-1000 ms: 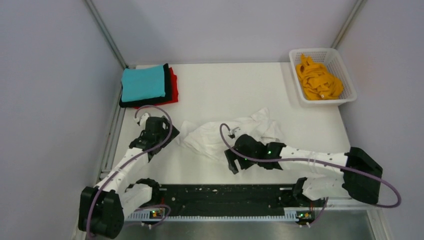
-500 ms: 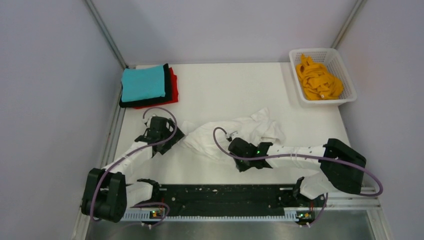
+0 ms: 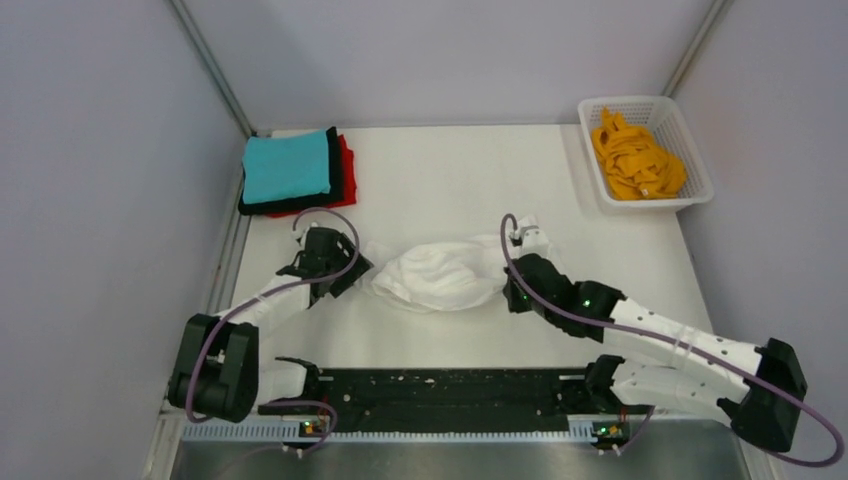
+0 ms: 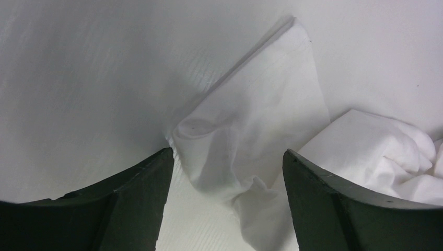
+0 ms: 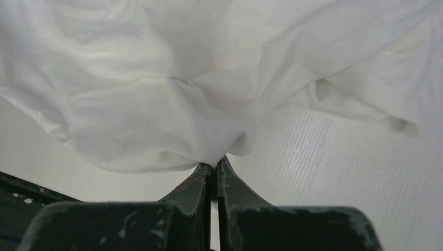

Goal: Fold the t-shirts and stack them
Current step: Flatten out the tshirt

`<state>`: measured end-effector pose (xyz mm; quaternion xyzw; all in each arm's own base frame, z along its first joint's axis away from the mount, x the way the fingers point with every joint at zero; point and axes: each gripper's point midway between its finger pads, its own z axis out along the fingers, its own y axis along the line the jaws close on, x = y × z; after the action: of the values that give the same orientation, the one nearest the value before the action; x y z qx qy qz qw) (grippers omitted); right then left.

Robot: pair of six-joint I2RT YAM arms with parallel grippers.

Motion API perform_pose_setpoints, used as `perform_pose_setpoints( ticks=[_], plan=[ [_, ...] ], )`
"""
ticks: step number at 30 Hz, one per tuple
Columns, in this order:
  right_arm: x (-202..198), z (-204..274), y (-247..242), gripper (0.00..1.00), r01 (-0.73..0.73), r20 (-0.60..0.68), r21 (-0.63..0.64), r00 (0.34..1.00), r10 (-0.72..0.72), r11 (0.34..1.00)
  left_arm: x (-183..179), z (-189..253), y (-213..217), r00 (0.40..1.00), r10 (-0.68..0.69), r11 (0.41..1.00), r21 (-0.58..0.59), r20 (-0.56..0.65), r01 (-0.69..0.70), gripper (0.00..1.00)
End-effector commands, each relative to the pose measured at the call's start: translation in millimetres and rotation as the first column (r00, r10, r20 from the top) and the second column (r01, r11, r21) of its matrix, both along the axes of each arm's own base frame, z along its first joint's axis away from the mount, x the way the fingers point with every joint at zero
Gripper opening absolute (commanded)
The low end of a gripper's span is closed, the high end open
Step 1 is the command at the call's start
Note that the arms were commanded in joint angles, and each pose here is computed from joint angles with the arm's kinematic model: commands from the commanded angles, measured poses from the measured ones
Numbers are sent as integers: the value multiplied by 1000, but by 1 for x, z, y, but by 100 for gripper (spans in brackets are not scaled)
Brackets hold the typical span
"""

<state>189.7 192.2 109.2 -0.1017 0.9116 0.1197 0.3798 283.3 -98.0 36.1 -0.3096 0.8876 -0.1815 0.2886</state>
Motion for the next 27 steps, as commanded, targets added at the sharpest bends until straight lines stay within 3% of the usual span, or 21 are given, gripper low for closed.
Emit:
perform_pose_setpoints(
  ticks=[1,7,9,10,14,20,27],
  plan=[
    [3,10,-26,0,56,61,-16,997,-55,998,-19,-26,-11,993,-43,999,-4,-113,43,65],
    [6,17,-37,0,98,99,-18,990,-95,995,-35,-49,-12,978,-39,997,51,-206,51,41],
    [8,19,-40,0,113,114,-21,987,-110,993,-36,-52,-11,976,-39,997,58,-214,52,17],
    [10,21,-41,0,123,121,-21,985,-120,992,-37,-52,-10,975,-32,997,67,-222,48,0],
    [19,39,-47,0,192,178,7,966,-190,981,-21,-29,9,984,51,986,163,-173,-22,0],
    [40,104,-62,0,326,321,155,876,-360,933,18,67,25,985,154,969,183,80,-166,0],
    [40,204,-87,0,311,465,285,783,-414,907,35,214,46,883,212,949,128,419,-288,0]
  ],
)
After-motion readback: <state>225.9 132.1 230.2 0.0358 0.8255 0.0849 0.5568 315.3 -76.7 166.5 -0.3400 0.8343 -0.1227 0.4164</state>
